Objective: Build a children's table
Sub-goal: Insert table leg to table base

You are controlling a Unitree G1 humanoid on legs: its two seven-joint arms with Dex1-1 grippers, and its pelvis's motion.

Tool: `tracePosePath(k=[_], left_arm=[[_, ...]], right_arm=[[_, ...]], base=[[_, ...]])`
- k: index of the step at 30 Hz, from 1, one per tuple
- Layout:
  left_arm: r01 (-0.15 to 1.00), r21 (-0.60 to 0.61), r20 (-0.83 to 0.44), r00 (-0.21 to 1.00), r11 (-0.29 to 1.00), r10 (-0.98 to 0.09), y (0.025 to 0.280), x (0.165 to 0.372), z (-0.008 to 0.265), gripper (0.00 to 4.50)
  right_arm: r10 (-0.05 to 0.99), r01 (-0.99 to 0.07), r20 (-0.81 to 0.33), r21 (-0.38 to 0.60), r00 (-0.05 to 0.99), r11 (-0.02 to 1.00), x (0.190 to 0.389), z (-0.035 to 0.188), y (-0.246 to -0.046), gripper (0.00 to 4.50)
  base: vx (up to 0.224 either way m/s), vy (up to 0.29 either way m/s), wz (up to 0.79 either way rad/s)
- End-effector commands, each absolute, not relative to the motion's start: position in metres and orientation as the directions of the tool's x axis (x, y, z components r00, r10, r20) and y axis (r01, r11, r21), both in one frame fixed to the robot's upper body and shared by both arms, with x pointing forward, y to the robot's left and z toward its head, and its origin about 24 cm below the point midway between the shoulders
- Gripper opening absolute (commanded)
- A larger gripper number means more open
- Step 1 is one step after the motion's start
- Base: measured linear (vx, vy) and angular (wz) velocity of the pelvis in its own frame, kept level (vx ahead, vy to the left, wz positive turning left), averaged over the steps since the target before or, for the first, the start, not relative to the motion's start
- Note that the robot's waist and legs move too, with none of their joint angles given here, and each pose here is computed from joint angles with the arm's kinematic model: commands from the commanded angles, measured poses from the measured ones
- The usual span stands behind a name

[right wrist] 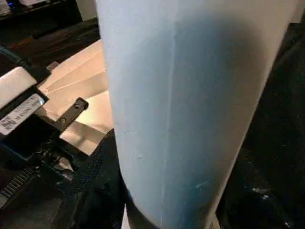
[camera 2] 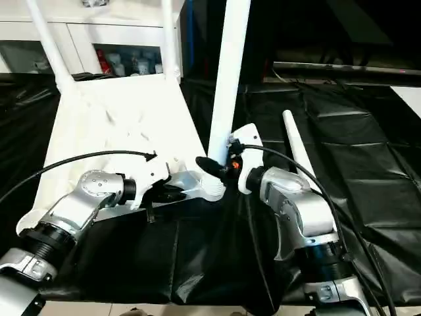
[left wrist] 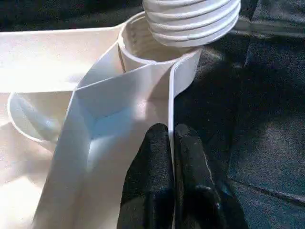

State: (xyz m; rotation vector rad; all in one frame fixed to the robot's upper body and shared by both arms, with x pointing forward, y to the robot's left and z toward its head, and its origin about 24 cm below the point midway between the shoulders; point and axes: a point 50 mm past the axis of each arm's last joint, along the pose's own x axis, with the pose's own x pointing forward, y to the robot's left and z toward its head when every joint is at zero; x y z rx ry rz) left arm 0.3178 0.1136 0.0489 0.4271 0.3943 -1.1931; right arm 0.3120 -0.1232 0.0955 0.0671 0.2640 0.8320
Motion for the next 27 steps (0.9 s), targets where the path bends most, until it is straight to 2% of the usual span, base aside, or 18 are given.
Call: tracePosePath(k=[1,18,27], left_arm=[[0.938,0.075,-0.469,0.332,0.337,-0.818,0.113,0.314,0.042,0.0],[0.942,0.082,-0.454,0.326,0.325,-0.829,0.111,0.314,0.043,0.0],[0.945,0.095,-0.463,0.32,0.313,-0.826,0.111,0.314,0.044,0.0]], right_arm=[[0.747,-0.741,-0.193,0.12,0.636,0.661,0.317,0.102,-0.119,1.89],[0.709,-0.707,-0.234,0.108,0.666,0.699,0.333,0.085,-0.118,1.89],[0.707,-0.693,-0.278,0.165,0.65,0.702,0.335,0.067,-0.119,1.89]], base=[[0.0,0.0,0.0],[0.0,0.0,0.0],[0.0,0.0,0.0]])
